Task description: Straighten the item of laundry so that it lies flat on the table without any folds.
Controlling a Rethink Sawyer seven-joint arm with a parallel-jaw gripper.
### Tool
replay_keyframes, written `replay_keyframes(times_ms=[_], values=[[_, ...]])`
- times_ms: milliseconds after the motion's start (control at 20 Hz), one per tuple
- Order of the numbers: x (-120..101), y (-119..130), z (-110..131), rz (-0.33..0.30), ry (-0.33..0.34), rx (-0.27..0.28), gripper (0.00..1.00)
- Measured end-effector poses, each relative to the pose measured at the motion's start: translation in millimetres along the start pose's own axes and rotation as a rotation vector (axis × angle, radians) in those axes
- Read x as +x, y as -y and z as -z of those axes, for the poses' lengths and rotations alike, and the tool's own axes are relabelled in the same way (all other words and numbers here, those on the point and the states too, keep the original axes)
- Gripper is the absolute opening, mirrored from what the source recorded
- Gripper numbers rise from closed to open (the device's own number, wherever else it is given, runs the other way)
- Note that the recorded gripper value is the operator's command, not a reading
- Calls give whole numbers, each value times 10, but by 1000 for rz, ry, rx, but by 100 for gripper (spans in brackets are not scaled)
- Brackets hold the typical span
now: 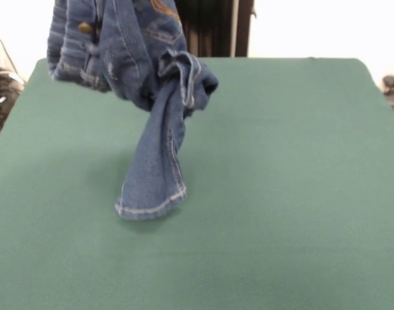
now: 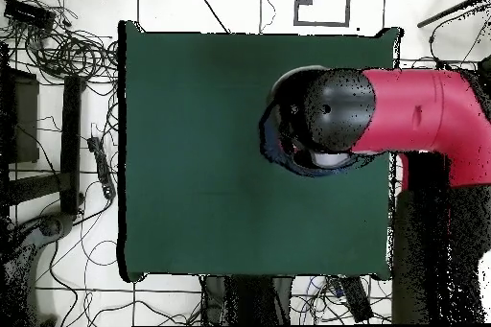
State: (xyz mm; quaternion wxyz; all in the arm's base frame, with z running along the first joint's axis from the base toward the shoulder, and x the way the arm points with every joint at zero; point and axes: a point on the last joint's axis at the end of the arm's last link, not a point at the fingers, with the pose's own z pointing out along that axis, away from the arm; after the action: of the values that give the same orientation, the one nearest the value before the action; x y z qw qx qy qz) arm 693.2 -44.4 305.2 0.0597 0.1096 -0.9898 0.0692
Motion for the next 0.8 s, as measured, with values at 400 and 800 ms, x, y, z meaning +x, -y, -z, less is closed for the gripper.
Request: replay_keyframes(times_ms=[400, 800], values=[[-185, -212, -543, 91, 309, 79, 0], [-215, -523, -1172, 233, 535, 161, 0]])
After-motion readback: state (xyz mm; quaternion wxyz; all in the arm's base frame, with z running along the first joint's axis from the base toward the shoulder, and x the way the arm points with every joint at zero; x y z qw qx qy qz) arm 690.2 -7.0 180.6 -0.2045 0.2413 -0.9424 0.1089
